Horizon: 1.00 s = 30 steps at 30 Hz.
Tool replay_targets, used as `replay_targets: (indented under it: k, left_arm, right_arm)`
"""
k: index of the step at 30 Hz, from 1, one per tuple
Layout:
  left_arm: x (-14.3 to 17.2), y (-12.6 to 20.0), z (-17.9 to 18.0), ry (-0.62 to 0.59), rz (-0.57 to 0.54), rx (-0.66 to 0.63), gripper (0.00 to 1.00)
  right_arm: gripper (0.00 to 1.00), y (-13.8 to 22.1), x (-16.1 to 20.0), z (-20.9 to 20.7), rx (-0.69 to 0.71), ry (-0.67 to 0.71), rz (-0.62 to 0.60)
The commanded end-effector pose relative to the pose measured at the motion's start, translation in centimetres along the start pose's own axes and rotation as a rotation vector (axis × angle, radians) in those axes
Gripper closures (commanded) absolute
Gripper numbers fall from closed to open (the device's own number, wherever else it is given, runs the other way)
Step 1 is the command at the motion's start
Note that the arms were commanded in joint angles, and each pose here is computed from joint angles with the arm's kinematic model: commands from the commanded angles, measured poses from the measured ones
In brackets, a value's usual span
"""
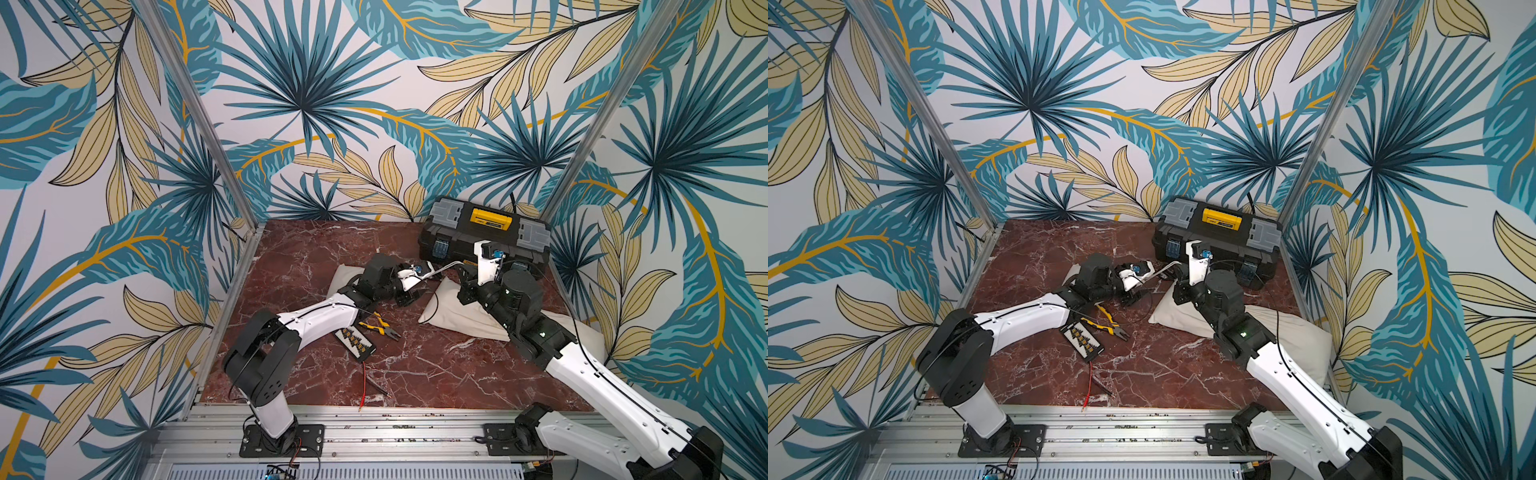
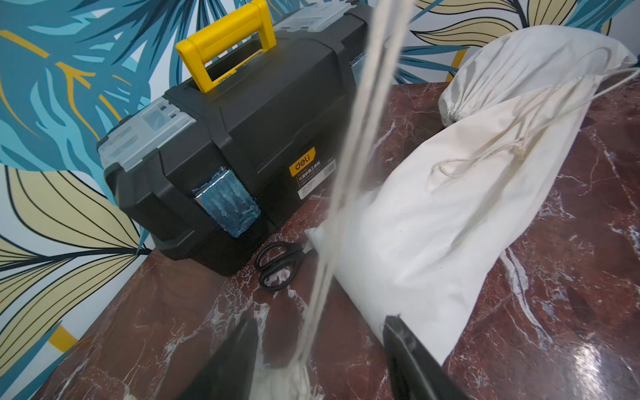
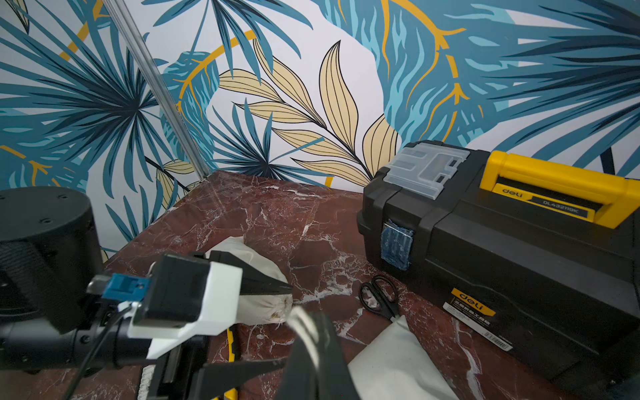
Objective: Close the soil bag
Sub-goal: Frap the soil bag at the center of the board.
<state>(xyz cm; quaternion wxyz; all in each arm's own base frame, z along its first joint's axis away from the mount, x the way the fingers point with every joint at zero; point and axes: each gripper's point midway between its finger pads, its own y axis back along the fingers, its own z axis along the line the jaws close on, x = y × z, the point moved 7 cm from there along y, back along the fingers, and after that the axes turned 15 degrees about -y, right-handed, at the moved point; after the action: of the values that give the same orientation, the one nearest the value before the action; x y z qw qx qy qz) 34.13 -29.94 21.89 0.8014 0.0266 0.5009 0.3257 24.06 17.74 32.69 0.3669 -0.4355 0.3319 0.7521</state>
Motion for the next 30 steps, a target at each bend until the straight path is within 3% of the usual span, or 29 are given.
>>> replay_targets:
  k: [1, 5, 8, 10, 16, 20, 30]
  left_arm:
    - [0.1, -0.4, 1.6, 0.007, -0.007, -0.036, 0.49]
    - [1.7, -0.9, 1.5, 0.013, 0.043, 0.001, 0.68]
    - [3.3, -0.9, 1.8, 0.002, 0.133, -0.013, 0.86]
    - [4.4, -0.6, 2.2, 0.005, 0.188, -0.032, 0.93]
    - [8.1, -1.1, 2.7, -0.055, 0.475, -0.082, 0.93]
    - [10.4, -1.2, 2.7, -0.103, 0.648, -0.134, 0.86]
    - [15.4, -1.2, 3.2, -0.109, 0.92, -0.176, 0.81]
  right_arm:
    - [1.0, 0.6, -1.0, 0.3, -0.026, -0.02, -0.04]
    - [1.0, 0.9, -1.2, 0.4, -0.024, -0.011, -0.046]
    - [1.0, 1.6, -1.8, 0.3, -0.01, 0.003, -0.071]
    - [1.0, 2.4, -2.4, 0.2, 0.007, 0.016, -0.096]
    - [1.0, 6.1, -5.0, -0.2, 0.068, 0.035, -0.204]
    - [1.0, 8.8, -6.3, -0.9, 0.131, 0.039, -0.281]
    - [1.0, 11.8, -6.5, -2.9, 0.281, 0.025, -0.35]
